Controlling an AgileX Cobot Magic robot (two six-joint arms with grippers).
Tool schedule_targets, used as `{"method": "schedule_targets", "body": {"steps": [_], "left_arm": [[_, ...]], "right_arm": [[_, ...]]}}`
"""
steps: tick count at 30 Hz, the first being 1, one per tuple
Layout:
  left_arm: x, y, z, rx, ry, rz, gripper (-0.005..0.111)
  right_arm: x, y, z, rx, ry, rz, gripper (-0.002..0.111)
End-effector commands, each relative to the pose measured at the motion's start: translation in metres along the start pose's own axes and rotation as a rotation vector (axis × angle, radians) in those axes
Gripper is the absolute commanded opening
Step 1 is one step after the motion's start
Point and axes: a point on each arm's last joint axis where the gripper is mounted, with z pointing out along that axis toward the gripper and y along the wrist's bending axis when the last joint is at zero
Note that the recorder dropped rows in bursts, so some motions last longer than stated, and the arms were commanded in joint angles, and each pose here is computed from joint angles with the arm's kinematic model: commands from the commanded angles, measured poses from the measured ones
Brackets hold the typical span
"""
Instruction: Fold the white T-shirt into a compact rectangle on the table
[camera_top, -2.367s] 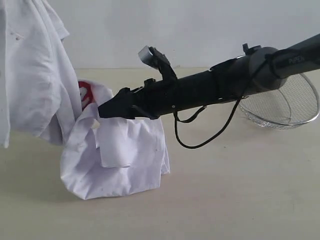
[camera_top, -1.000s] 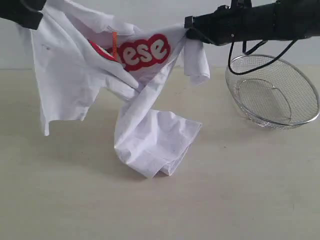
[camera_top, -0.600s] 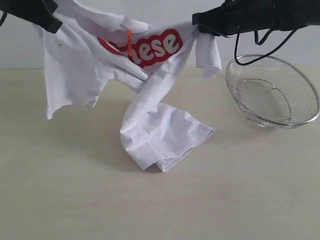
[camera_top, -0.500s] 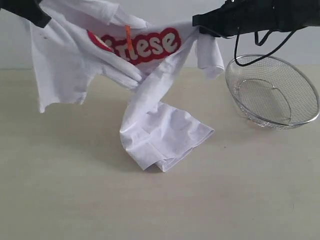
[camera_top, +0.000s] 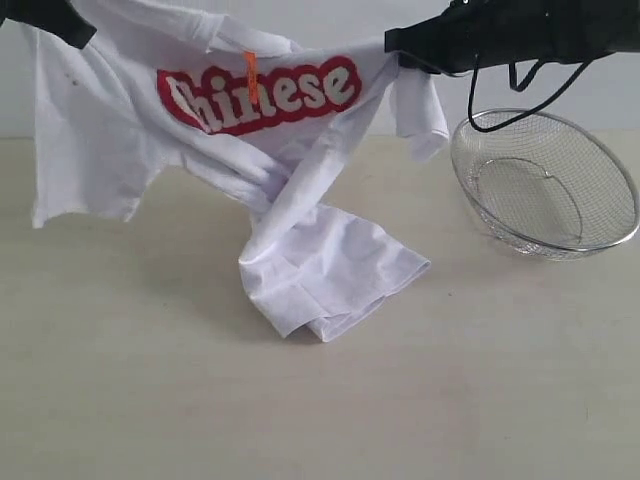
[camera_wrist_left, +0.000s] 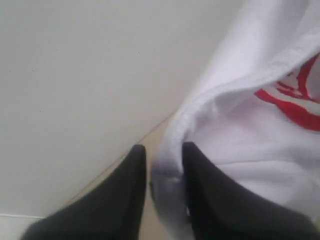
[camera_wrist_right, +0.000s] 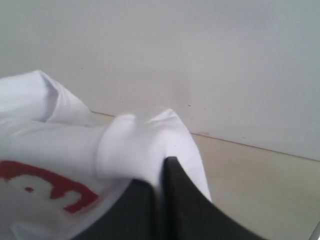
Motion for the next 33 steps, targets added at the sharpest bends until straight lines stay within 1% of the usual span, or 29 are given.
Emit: {"method": "schedule_targets", "body": {"steps": [1, 2, 3, 4, 5, 7, 8, 9, 10, 12, 14, 16, 19, 21, 22, 26, 29, 33], "left_arm": [[-0.003, 0.004, -0.002, -0.013, -0.023, -0.022, 0.056], [-0.003, 0.004, -0.002, -0.014, -0.028, -0.032, 0.065], [-0.004, 0.005, -0.002, -0.016, -0.035, -0.049, 0.069], [-0.004, 0.005, -0.002, -0.023, -0.035, -0.064, 0.072], [-0.004, 0.006, -0.002, -0.033, -0.034, -0.064, 0.072], [-0.003, 0.007, -0.002, -0.043, -0.029, -0.06, 0.071], [-0.003, 0.007, -0.002, -0.046, -0.025, -0.056, 0.071], [-0.003, 0.007, -0.002, -0.047, -0.025, -0.054, 0.071], [-0.002, 0.007, -0.002, -0.047, -0.018, -0.065, 0.071], [0.0, 0.007, -0.002, -0.044, 0.002, -0.097, 0.069], [0.001, 0.006, -0.004, -0.03, 0.023, -0.121, 0.063], [0.001, 0.004, -0.006, -0.006, 0.027, -0.163, 0.052], [0.0, 0.003, -0.013, 0.031, 0.016, -0.233, 0.032], [-0.002, 0.001, -0.019, 0.074, -0.005, -0.265, 0.014], [-0.003, 0.0, -0.021, 0.093, -0.011, -0.268, 0.006], [-0.005, -0.006, -0.024, 0.176, -0.019, -0.23, 0.005], [-0.005, -0.008, -0.024, 0.194, -0.021, -0.25, 0.005], [-0.004, -0.01, -0.025, 0.211, -0.008, -0.266, 0.005]], "right_arm": [[-0.005, 0.0, -0.003, 0.002, -0.012, -0.014, 0.002], [-0.005, 0.0, -0.003, 0.002, -0.012, -0.014, 0.007], [-0.005, 0.0, -0.003, 0.002, -0.012, -0.015, 0.012], [-0.005, 0.0, -0.003, 0.0, -0.011, -0.019, 0.021], [-0.005, 0.0, -0.003, 0.001, -0.01, -0.024, 0.033], [-0.005, 0.0, -0.003, 0.001, -0.009, -0.028, 0.061], [-0.005, 0.0, -0.003, 0.007, -0.012, -0.026, 0.07], [-0.005, -0.001, -0.003, 0.011, -0.014, -0.023, 0.072], [-0.005, -0.001, -0.003, 0.013, -0.015, -0.023, 0.07], [-0.005, -0.001, -0.003, 0.015, -0.015, -0.023, 0.064], [-0.006, -0.002, -0.003, 0.023, -0.019, -0.027, 0.06], [-0.007, -0.005, -0.003, 0.057, -0.033, -0.046, 0.061], [-0.012, -0.009, -0.004, 0.112, -0.066, -0.062, 0.061], [-0.017, -0.008, -0.005, 0.108, -0.076, -0.07, 0.061], [-0.019, -0.008, -0.006, 0.104, -0.081, -0.071, 0.061], [-0.037, -0.007, -0.01, 0.118, -0.138, -0.091, 0.061], [-0.047, -0.005, -0.013, 0.118, -0.168, -0.098, 0.061], [-0.046, -0.005, -0.011, 0.11, -0.163, -0.1, 0.061]]}}
